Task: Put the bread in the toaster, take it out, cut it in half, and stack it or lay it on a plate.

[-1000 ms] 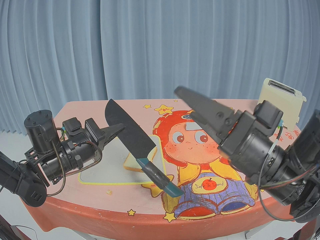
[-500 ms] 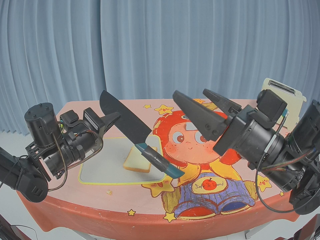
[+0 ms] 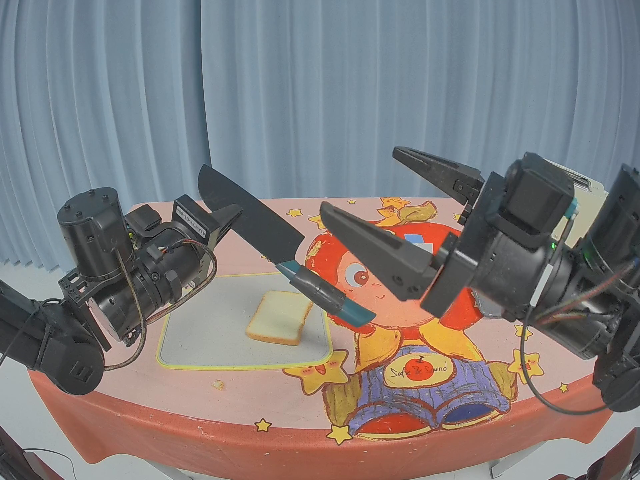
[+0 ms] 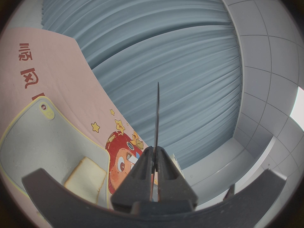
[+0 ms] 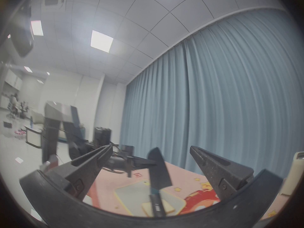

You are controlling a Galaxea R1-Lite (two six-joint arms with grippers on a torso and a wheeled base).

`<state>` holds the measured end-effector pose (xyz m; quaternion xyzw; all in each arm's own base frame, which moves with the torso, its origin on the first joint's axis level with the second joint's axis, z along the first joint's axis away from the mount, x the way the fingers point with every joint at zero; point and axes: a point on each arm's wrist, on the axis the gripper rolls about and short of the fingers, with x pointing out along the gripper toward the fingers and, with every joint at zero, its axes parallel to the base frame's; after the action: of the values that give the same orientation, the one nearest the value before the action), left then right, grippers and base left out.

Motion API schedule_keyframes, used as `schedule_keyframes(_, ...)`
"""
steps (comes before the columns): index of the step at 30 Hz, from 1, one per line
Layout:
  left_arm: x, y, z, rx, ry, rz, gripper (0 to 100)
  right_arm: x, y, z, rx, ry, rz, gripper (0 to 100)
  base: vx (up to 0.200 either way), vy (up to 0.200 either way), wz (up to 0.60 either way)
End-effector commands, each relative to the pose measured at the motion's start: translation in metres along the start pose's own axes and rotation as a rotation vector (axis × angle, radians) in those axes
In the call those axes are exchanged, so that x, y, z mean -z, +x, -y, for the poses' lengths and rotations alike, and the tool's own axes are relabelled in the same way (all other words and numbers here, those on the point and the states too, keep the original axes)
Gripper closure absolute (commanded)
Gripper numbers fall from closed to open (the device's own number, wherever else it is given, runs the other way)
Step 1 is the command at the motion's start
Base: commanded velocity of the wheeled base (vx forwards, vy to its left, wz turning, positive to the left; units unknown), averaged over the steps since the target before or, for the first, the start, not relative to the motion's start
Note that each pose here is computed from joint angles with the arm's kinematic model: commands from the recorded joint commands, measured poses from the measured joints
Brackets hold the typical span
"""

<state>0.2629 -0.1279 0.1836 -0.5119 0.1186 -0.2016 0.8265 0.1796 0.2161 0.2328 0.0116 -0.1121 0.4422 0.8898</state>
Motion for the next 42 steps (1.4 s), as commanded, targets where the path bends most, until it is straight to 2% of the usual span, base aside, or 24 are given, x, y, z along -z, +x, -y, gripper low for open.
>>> schedule_keyframes(1, 0.000, 0.000, 0.001, 0.007, -0.001, -0.002, 100, -0.036, -0.022, -0.040, -0.135, 0.134, 0.056, 0, 0.000, 0.000, 0.00)
schedule_keyframes(3, 0.000, 0.000, 0.001, 0.007, -0.001, -0.006, 100, -0.044, -0.033, -0.066, -0.124, 0.285, 0.027, 0, 0.000, 0.000, 0.00)
schedule_keyframes(4, 0.001, 0.000, 0.001, 0.007, -0.001, -0.007, 100, -0.046, -0.036, -0.075, -0.116, 0.324, 0.008, 0, 0.000, 0.000, 0.00)
schedule_keyframes(5, 0.001, 0.000, 0.001, 0.007, -0.001, -0.007, 100, -0.046, -0.036, -0.075, -0.116, 0.324, 0.008, 0, 0.000, 0.000, 0.00)
schedule_keyframes(6, 0.001, 0.000, 0.001, 0.006, -0.001, -0.008, 100, -0.046, -0.043, -0.087, -0.111, 0.352, -0.050, 0, 0.000, 0.000, 0.00)
schedule_keyframes(7, 0.001, 0.000, 0.001, 0.005, -0.001, -0.010, 100, -0.042, -0.050, -0.093, -0.103, 0.331, -0.119, 0, 0.000, 0.000, 0.00)
schedule_keyframes(8, 0.002, 0.000, 0.000, 0.004, -0.001, -0.014, 100, -0.035, -0.054, -0.091, -0.075, 0.263, -0.208, 0, 0.000, 0.000, 0.00)
schedule_keyframes(9, 0.003, 0.000, 0.000, 0.005, -0.001, -0.015, 100, -0.034, -0.055, -0.090, -0.071, 0.253, -0.218, 0, 0.000, 0.000, 0.00)
schedule_keyframes(10, 0.004, 0.001, 0.000, 0.003, -0.001, -0.016, 100, -0.026, -0.055, -0.081, -0.031, 0.112, -0.300, 0, 0.000, 0.000, 0.00)
schedule_keyframes(12, 0.005, 0.001, -0.001, 0.000, -0.001, -0.019, 100, -0.019, -0.054, -0.065, 0.054, -0.055, -0.352, 0, 0.000, 0.000, 0.00)
schedule_keyframes(13, 0.005, 0.001, -0.001, 0.000, -0.001, -0.019, 100, -0.019, -0.054, -0.065, 0.054, -0.055, -0.352, 0, 0.000, 0.000, 0.00)
schedule_keyframes(14, 0.005, 0.001, -0.001, 0.000, -0.003, -0.019, 100, -0.012, -0.056, -0.054, 0.157, -0.234, -0.394, 0, 0.000, 0.000, 0.00)
schedule_keyframes(15, 0.005, 0.001, -0.001, 0.000, -0.003, -0.019, 100, -0.011, -0.056, -0.054, 0.163, -0.245, -0.397, 0, 0.000, 0.000, 0.00)
schedule_keyframes(16, 0.005, 0.001, 0.000, 0.001, -0.003, -0.019, 100, -0.007, -0.059, -0.049, 0.235, -0.373, -0.432, 0, 0.000, 0.000, 0.00)
schedule_keyframes(17, 0.005, 0.001, 0.000, 0.002, -0.003, -0.020, 100, -0.008, -0.060, -0.049, 0.258, -0.421, -0.427, 0, 0.000, 0.000, 0.00)
schedule_keyframes(19, 0.005, 0.001, 0.000, 0.001, -0.003, -0.022, 100, -0.005, -0.060, -0.052, 0.271, -0.470, -0.414, 0, 0.000, 0.000, 0.00)
schedule_keyframes(23, 0.010, -0.001, -0.002, -0.006, -0.003, -0.039, 100, 0.017, -0.067, -0.067, 0.308, -0.617, -0.406, 0, 0.000, 0.000, 0.00)
schedule_keyframes(25, 0.011, -0.001, -0.002, -0.006, -0.003, -0.041, 100, 0.039, -0.072, -0.069, 0.417, -0.704, -0.422, 0, 0.000, 0.000, 0.00)
schedule_keyframes(28, 0.010, 0.000, 0.000, 0.000, -0.004, -0.037, 100, 0.065, -0.069, -0.073, 0.459, -0.794, -0.404, 0, 0.000, 0.000, 0.00)
schedule_keyframes(31, 0.008, 0.000, 0.002, 0.008, -0.036, -0.026, 100, 0.087, -0.061, -0.080, 0.455, -0.827, -0.422, 0, 0.000, 0.000, 0.00)
schedule_keyframes(33, 0.005, 0.000, 0.007, 0.023, -0.061, -0.017, 100, 0.081, -0.066, -0.083, 0.461, -0.867, -0.445, 0, 0.000, 0.000, 0.00)
schedule_keyframes(36, 0.005, -0.001, 0.008, 0.026, -0.070, -0.015, 100, 0.080, -0.072, -0.083, 0.489, -0.992, -0.511, 0, 0.000, 0.000, 0.00)
schedule_keyframes(38, 0.005, 0.000, 0.008, 0.026, -0.070, -0.015, 100, 0.083, -0.069, -0.081, 0.492, -1.039, -0.537, 0, 0.000, 0.000, 0.00)
schedule_keyframes(42, 0.005, 0.000, 0.008, 0.027, -0.070, -0.015, 100, 0.089, -0.053, -0.090, 0.486, -1.055, -0.534, 0, 0.000, 0.000, 0.00)
